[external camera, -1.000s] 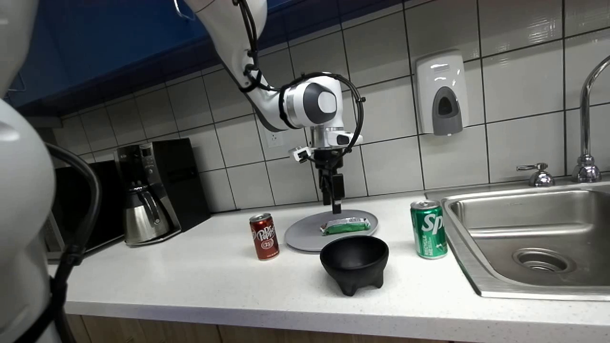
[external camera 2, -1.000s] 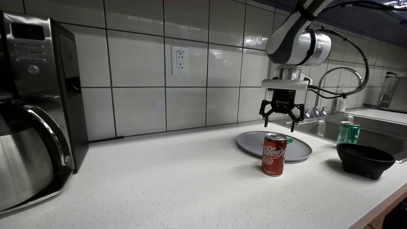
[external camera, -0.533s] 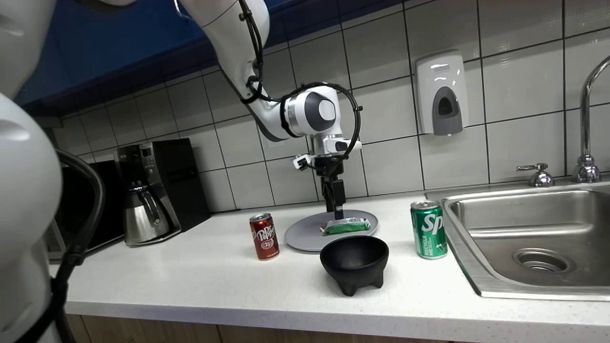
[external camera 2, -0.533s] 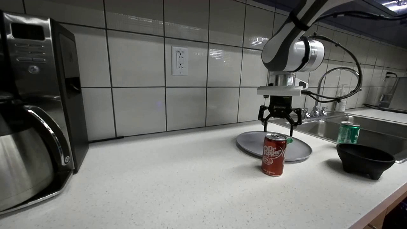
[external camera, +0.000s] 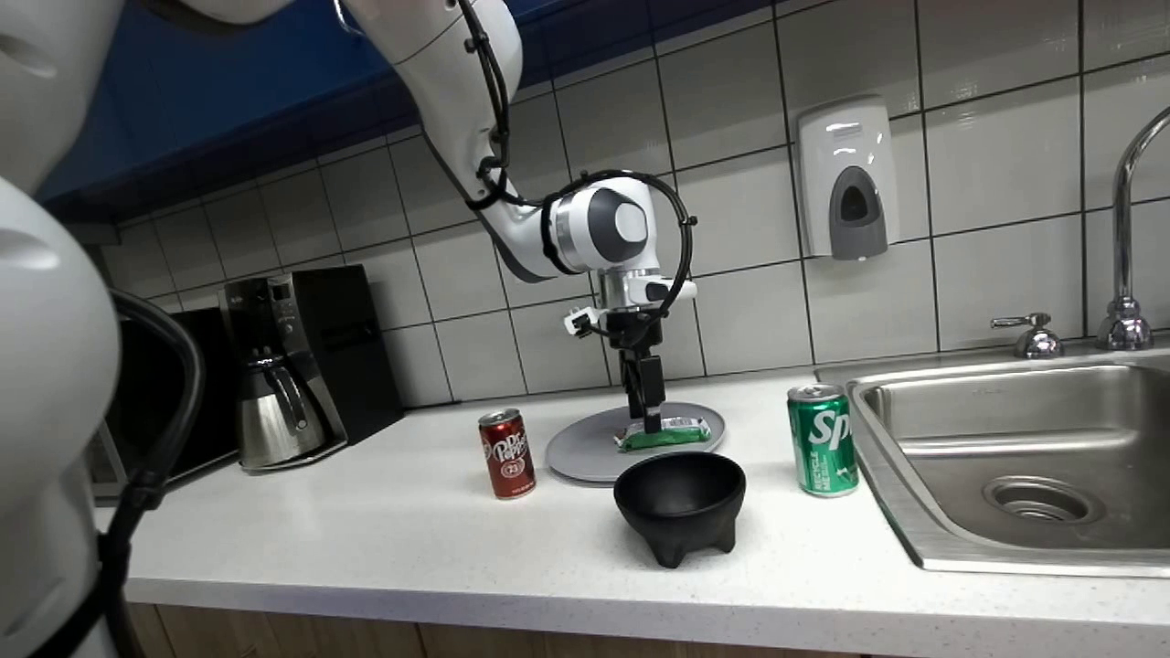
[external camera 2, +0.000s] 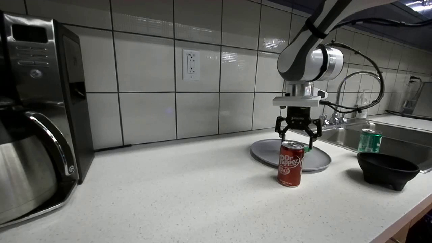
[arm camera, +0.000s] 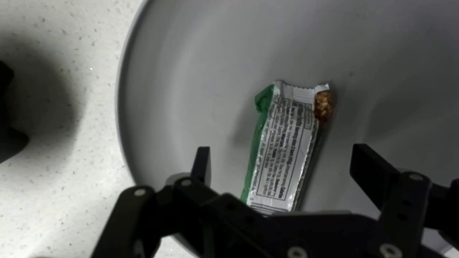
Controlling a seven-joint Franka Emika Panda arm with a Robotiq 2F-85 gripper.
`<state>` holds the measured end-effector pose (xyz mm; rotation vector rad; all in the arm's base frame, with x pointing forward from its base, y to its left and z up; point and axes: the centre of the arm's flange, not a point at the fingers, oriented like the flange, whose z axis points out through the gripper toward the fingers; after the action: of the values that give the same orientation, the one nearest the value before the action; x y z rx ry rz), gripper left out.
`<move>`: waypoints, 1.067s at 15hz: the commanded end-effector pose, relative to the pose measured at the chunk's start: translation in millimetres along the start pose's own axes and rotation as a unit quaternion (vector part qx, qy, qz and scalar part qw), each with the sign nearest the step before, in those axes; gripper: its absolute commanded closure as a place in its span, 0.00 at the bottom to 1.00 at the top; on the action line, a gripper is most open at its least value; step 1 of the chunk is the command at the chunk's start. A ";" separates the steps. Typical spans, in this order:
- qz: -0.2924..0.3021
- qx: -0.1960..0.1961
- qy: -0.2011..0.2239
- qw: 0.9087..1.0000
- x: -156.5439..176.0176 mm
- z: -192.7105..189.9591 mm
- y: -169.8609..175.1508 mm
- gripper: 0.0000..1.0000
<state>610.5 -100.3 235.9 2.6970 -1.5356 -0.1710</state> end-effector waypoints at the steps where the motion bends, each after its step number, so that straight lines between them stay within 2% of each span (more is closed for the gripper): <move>1: 0.012 -0.011 0.006 1.000 5.0 -0.2 -2.3 0.00; 7: 0.013 -0.013 0.005 1.000 7.3 3.6 -1.8 0.00; 8: 0.013 -0.012 0.006 1.000 6.8 3.7 -2.1 0.22; 10: 0.013 -0.011 0.005 1.000 6.5 3.3 -2.3 0.32; 16: 0.014 -0.009 0.006 1.000 5.7 1.6 -1.8 0.82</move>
<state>608.9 -105.8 229.0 2.6809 -1.5437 -0.1826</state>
